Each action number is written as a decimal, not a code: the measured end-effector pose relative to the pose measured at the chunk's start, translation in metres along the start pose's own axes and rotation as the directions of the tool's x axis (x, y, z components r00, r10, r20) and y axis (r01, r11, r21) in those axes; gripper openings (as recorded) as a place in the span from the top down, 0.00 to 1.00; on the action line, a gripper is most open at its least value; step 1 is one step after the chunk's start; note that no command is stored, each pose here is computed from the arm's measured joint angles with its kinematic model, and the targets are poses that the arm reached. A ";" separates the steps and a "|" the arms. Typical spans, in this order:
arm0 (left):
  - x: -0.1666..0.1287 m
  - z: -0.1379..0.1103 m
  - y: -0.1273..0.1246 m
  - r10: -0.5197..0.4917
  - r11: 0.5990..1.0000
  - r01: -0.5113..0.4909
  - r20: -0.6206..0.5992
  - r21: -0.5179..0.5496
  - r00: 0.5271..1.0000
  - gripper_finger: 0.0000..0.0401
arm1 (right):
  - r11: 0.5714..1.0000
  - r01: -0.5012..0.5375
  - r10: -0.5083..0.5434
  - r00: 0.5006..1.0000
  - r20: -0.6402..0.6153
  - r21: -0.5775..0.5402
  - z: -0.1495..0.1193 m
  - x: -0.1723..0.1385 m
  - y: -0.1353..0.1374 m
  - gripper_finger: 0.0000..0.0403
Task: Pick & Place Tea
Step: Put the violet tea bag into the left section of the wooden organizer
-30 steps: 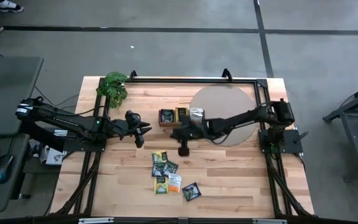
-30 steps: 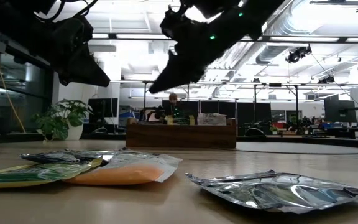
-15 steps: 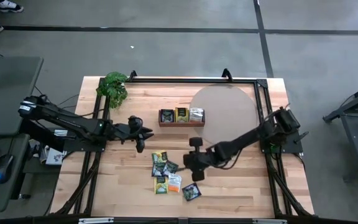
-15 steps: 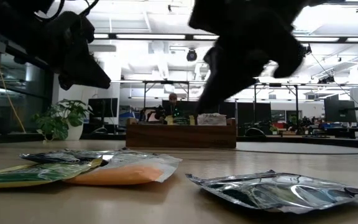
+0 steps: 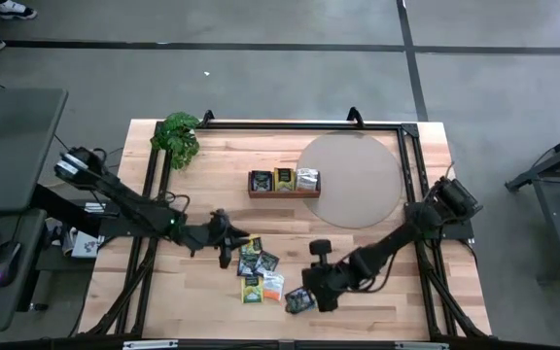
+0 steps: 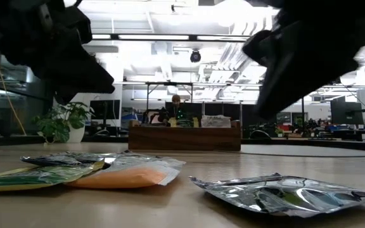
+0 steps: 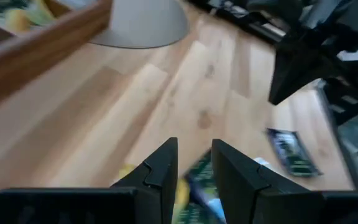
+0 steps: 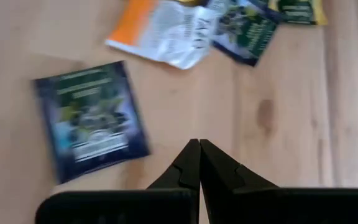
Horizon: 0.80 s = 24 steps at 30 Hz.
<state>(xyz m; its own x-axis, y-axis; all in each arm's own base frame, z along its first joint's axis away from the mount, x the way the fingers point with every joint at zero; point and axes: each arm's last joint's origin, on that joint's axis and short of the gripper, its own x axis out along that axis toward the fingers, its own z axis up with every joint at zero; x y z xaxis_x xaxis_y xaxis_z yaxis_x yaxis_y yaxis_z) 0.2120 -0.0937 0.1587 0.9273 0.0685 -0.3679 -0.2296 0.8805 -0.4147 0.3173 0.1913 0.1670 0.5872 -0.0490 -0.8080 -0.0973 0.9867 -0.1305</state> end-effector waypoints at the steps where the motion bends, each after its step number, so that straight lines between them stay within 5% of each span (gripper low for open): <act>1: 0.001 -0.003 -0.003 -0.011 1.000 0.011 0.009 -0.009 1.000 0.76 | 1.000 -0.006 0.006 1.000 0.005 -0.002 -0.001 -0.002 0.005 1.00; 11: 0.030 -0.009 -0.039 -0.059 0.998 0.060 0.023 -0.007 0.998 0.76 | 0.995 -0.091 0.085 0.988 0.130 0.042 -0.013 -0.013 0.043 1.00; 24: 0.072 -0.012 -0.085 -0.130 0.992 0.130 -0.006 0.007 0.992 0.76 | 0.981 -0.153 0.118 0.958 0.261 0.119 -0.041 -0.004 0.054 1.00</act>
<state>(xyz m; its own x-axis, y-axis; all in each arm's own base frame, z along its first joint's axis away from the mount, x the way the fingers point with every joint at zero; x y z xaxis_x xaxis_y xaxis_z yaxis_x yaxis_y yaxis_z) 0.2948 -0.1690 0.1572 0.9476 -0.0488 -0.3157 -0.1053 0.8854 -0.4527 0.2765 0.2380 0.1395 0.7609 0.1101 -0.6394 -0.0900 0.9939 0.0641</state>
